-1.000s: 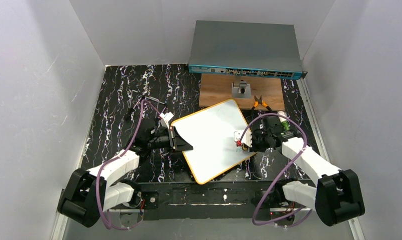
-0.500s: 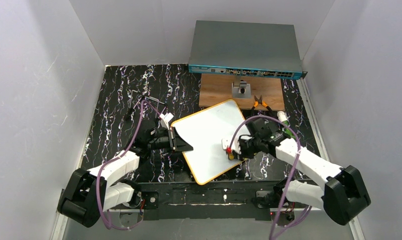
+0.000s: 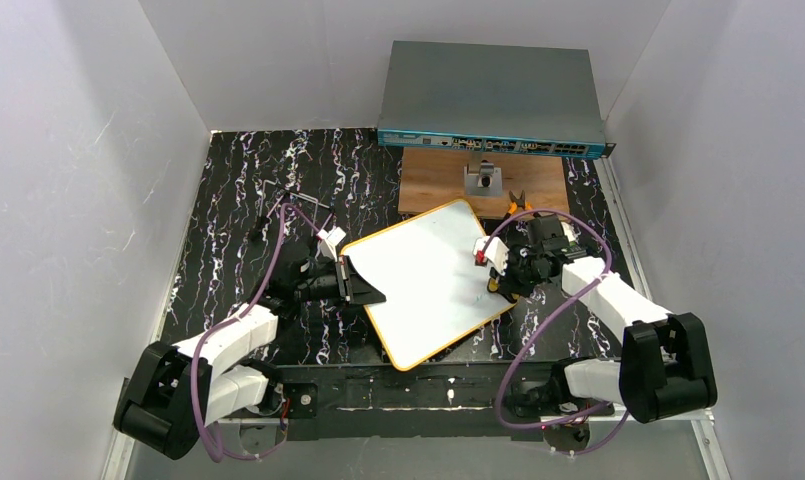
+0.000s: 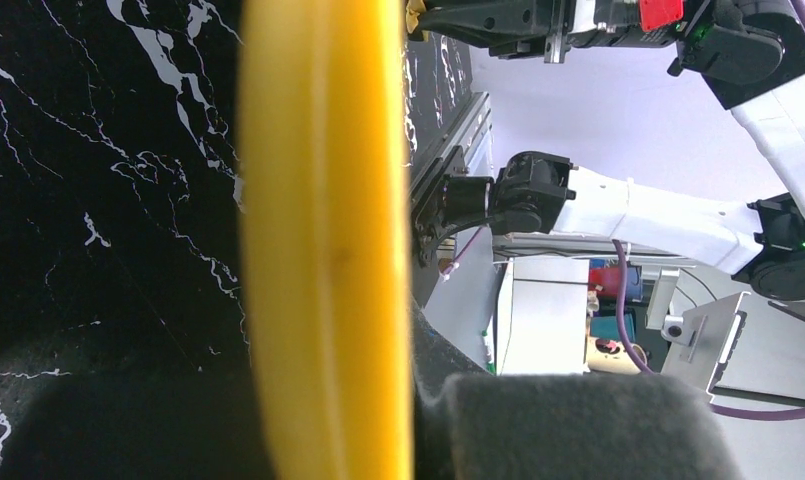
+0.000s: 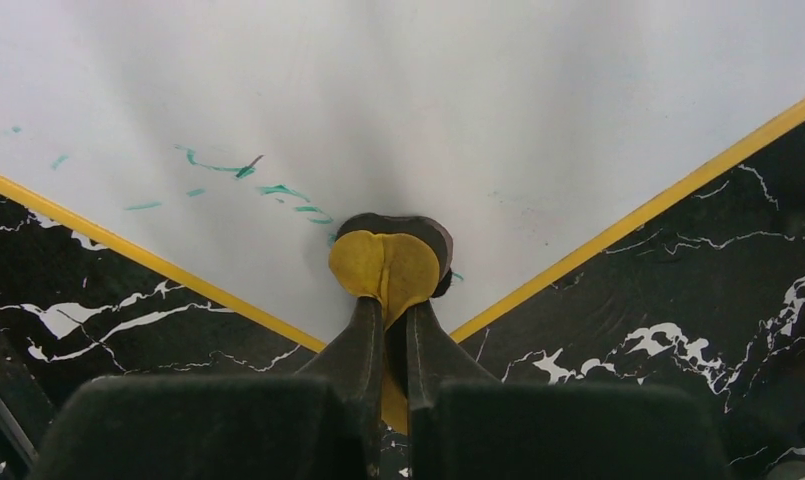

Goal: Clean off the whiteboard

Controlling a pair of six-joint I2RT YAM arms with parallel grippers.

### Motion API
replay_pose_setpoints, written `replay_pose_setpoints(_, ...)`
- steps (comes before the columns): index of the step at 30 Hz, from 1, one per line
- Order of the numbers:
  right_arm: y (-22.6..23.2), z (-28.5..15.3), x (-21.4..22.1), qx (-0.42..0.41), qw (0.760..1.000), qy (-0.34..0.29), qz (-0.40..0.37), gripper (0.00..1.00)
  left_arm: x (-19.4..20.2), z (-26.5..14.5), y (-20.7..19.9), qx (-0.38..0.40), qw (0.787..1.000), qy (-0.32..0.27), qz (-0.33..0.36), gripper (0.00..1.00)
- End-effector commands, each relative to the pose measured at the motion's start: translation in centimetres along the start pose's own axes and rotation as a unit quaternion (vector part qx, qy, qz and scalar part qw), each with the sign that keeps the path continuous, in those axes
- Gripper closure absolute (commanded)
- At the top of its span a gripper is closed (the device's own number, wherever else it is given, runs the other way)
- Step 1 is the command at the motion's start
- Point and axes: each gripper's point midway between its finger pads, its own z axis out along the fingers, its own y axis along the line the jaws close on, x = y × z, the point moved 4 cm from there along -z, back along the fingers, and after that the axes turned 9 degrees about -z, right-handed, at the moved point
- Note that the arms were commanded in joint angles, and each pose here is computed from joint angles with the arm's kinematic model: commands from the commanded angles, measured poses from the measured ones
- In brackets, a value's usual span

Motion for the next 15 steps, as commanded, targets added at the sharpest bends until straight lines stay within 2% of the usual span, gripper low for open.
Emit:
replay_pose_setpoints(1, 2.8, 0.2, -2.3, -0.052, 0.998, -0.037, -0.024, 0.99, -0.4, -0.3, -2.8, 0.06, 0.996, 0.003, 0.071, 1.0)
replay_pose_setpoints(9, 7.8, 0.8, -11.0, -0.156, 0.974, -0.127, -0.101, 0.99, -0.4, -0.2, -2.6, 0.057, 0.996, 0.007, 0.069, 1.0)
replay_pose_setpoints(11, 7.7, 0.9, -11.3, -0.157, 0.975, -0.122, -0.096, 0.99, -0.3, -0.3, -2.6, 0.056, 0.996, 0.007, 0.069, 1.0)
replay_pose_setpoints(15, 4.7, 1.2, -7.8, -0.101, 0.991, -0.074, -0.051, 0.99, -0.2, -0.4, -2.5, 0.057, 0.996, 0.008, 0.07, 1.0)
